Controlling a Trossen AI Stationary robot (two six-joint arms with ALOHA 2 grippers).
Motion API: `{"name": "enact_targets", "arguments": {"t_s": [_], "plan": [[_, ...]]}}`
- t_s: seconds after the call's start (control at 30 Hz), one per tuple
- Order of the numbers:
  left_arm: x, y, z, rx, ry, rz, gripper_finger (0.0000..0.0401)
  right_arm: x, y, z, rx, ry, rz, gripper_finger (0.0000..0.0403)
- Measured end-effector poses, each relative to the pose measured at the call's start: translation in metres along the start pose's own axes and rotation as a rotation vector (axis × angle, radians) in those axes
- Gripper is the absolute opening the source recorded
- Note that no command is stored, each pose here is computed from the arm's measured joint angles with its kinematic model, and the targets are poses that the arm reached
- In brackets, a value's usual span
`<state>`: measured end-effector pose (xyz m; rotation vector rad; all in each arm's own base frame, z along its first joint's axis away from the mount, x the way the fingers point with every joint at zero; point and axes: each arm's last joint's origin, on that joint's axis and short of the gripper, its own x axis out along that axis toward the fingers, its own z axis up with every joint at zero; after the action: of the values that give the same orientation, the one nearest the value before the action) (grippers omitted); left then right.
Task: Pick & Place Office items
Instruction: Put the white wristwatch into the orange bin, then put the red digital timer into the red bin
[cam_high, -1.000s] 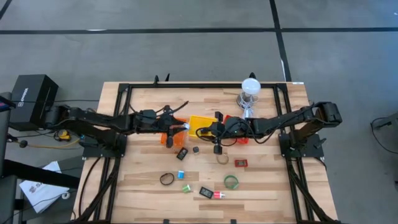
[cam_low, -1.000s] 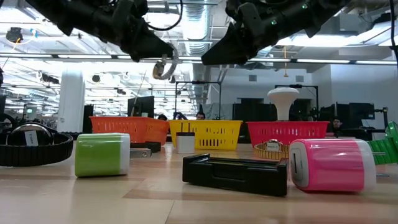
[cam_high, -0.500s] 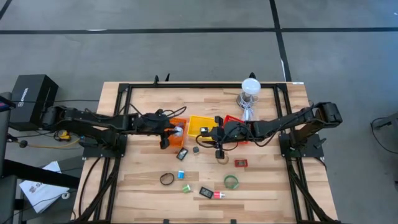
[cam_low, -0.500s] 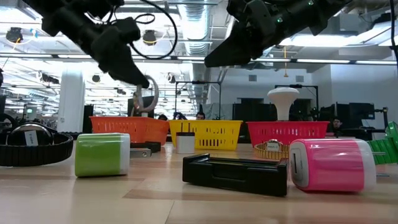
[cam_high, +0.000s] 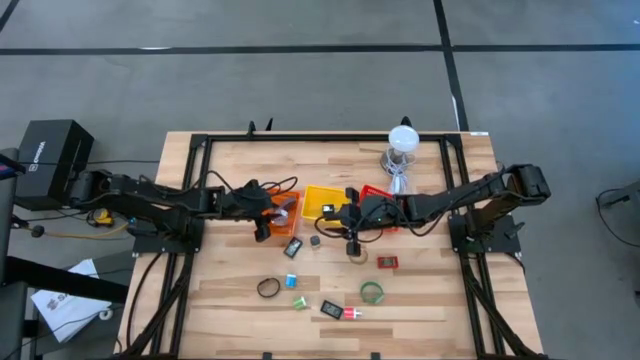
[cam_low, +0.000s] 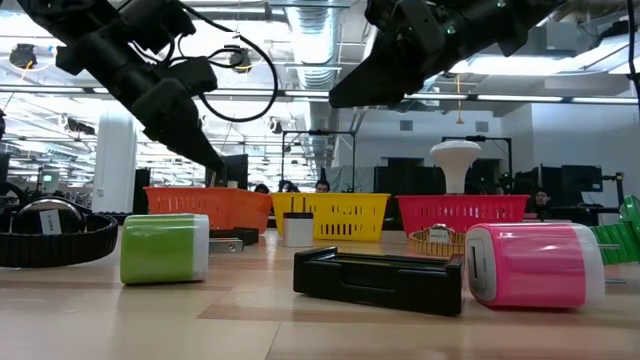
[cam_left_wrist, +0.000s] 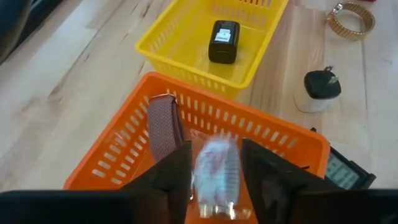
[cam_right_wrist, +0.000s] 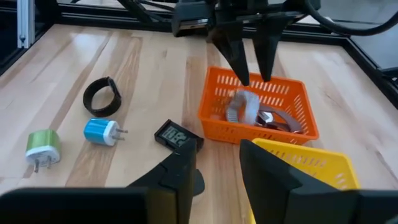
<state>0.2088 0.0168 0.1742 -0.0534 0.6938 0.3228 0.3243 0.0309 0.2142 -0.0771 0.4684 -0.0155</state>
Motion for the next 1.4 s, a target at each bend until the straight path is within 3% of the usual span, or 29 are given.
{"name": "enact_targets", "arguments": {"t_s": [0.23,0.5,0.7,0.87,1.07,1.3,1.4], "plan": [[0.0,0.0,0.001,-0.003,-0.008,0.001,0.0196,0.0,0.0,0.0,0.103,0.001,0.0,0.0173],[0.0,-0.001,0.006,-0.016,-0.065,-0.007,0.021,0.0,-0.005,-0.007,0.102,0.066,-0.019,0.0213],[0.0,-0.001,0.007,-0.017,-0.068,-0.009,0.0198,-0.001,-0.004,-0.014,0.081,0.147,-0.015,0.0212],[0.0,-0.001,0.007,-0.017,-0.07,-0.012,0.0189,-0.005,0.005,-0.016,-0.014,0.184,0.016,0.0206],[0.0,-0.001,0.007,-0.017,-0.071,-0.022,0.0181,-0.022,0.016,-0.028,-0.048,0.368,0.102,0.0202],[0.0,-0.001,0.008,-0.02,-0.085,-0.024,0.0177,-0.041,0.036,-0.038,0.057,0.528,0.258,0.0197],[0.0,-0.001,0.009,-0.023,-0.094,-0.025,0.0177,-0.042,0.047,-0.043,0.04,0.566,0.287,0.0196]]}}
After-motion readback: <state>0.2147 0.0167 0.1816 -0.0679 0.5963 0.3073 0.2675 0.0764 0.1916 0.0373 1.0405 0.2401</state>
